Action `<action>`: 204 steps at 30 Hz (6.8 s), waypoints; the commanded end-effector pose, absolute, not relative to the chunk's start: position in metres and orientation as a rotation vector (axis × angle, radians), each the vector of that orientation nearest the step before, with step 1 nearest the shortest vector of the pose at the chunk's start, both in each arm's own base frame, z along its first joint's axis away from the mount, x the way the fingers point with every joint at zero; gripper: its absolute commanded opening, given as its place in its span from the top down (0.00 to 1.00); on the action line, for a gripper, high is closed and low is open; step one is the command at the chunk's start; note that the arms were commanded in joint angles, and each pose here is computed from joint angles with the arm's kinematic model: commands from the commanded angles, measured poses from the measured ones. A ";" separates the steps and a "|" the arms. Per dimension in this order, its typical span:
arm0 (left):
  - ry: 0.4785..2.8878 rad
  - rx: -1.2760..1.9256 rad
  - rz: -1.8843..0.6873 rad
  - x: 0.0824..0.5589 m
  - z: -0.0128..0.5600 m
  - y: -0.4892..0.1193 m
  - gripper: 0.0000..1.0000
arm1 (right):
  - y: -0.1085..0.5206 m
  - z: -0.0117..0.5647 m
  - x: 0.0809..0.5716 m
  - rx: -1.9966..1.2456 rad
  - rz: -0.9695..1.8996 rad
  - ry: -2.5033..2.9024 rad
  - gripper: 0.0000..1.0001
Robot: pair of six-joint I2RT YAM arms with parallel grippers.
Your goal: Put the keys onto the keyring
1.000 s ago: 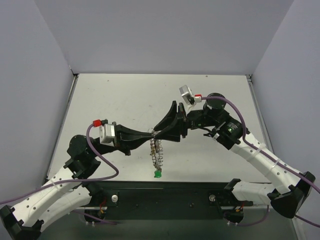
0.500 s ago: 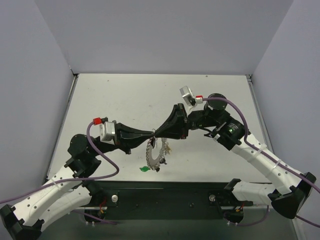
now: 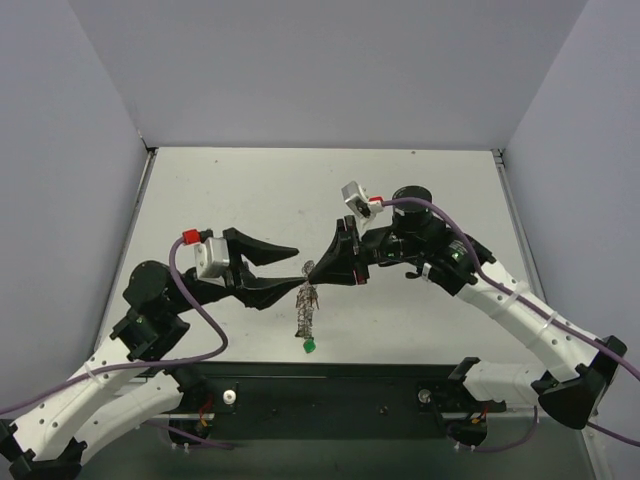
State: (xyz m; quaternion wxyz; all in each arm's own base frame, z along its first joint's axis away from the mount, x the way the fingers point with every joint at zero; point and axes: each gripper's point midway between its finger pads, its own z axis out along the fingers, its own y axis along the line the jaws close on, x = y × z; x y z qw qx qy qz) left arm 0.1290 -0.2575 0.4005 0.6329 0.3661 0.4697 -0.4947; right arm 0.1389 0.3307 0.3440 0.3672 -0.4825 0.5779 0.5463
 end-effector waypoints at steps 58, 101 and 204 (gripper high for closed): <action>1.631 1.442 -1.114 0.130 0.338 -0.298 0.69 | 0.310 0.345 0.137 -1.433 1.127 1.570 1.00; 1.039 0.966 -1.175 0.127 0.406 -0.289 1.00 | 0.291 0.369 0.154 -1.200 1.138 1.406 0.27; 1.022 0.760 -1.480 0.173 0.301 -0.324 1.00 | 0.266 0.322 0.166 -1.079 1.045 1.528 0.19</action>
